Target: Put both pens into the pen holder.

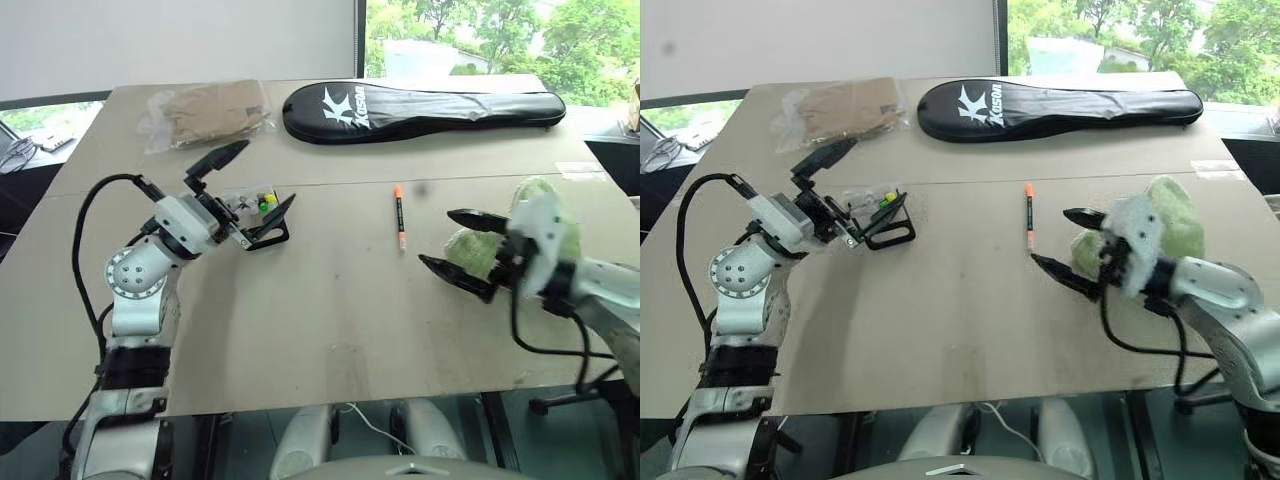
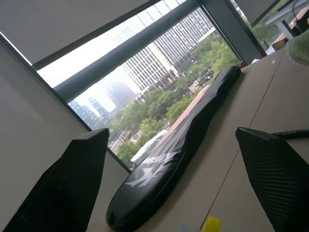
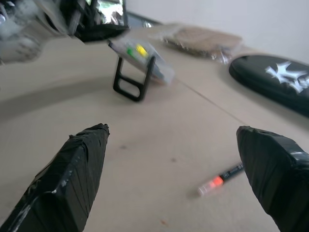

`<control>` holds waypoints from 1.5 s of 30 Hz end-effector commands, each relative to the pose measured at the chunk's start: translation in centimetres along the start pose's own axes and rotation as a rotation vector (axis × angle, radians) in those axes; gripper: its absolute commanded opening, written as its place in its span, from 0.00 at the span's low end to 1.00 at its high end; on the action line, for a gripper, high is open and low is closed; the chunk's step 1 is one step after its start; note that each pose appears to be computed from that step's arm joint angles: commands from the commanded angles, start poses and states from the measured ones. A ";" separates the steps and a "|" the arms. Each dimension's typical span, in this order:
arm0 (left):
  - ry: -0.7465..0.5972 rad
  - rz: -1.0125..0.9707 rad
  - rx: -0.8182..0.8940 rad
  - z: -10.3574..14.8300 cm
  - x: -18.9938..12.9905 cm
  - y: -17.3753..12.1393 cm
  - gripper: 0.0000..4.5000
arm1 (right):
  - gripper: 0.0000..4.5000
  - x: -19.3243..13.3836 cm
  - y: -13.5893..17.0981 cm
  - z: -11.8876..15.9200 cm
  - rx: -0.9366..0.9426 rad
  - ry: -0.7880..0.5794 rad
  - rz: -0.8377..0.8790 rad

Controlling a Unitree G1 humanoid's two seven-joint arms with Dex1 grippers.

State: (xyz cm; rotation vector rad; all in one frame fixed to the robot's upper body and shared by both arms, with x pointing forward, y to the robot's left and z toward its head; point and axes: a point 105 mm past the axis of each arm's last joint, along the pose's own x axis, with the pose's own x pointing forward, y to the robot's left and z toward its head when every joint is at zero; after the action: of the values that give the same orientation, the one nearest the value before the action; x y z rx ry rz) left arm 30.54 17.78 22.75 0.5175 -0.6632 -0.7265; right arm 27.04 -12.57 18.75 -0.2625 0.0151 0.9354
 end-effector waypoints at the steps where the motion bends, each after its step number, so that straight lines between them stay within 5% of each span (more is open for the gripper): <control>1: 0.006 -0.049 -0.301 2.3 1.1 -2.0 0.99 | 1.00 2.6 -0.6 -1.1 0.048 0.097 -0.047; 7: 0.192 -0.121 -0.674 3.7 0.1 -4.9 0.99 | 1.00 8.0 -3.8 -2.5 0.139 0.281 -0.240; 11: 0.404 -0.102 -0.746 3.4 -1.7 -5.2 0.99 | 1.00 10.9 -6.1 -2.8 0.221 0.393 -0.382; 17: 0.519 -0.091 -0.794 3.2 -2.8 -5.5 0.99 | 1.00 12.9 -6.5 -4.4 0.318 0.497 -0.402; 20: 0.551 -0.089 -0.803 3.2 -2.7 -6.0 1.00 | 0.82 13.3 -5.8 -5.6 0.332 0.545 -0.360; 23: 0.558 -0.080 -0.824 3.3 -2.6 -6.1 1.00 | 0.46 13.0 -5.4 -6.7 0.302 0.590 -0.338; 25: 0.548 -0.064 -0.839 3.3 -2.4 -6.0 1.00 | 0.38 12.6 -5.7 -6.9 0.276 0.600 -0.347; 26: 0.544 -0.060 -0.853 3.2 -2.2 -6.0 1.00 | 0.24 12.3 -5.9 -6.9 0.261 0.598 -0.351; 29: 0.518 -0.055 -0.944 3.4 -1.5 -6.4 1.00 | 0.00 11.4 -6.6 -6.0 0.229 0.525 -0.370; 33: 0.430 -0.025 -1.159 4.0 0.1 -6.7 1.00 | 0.00 9.1 -5.7 -2.9 0.345 0.316 -0.239; 37: 0.352 0.011 -1.334 4.1 2.3 -6.6 1.00 | 0.00 4.3 -1.5 1.8 0.381 0.032 0.057; 45: 0.280 -0.065 -1.395 4.4 5.7 -6.7 1.00 | 0.00 2.0 3.7 4.9 0.405 -0.128 0.232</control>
State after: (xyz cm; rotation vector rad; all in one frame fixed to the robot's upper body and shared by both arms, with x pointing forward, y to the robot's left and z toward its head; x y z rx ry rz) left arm 27.76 8.52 22.79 -0.6415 0.2351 -0.9456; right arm 25.76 -8.30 21.59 0.2000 0.1563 1.1235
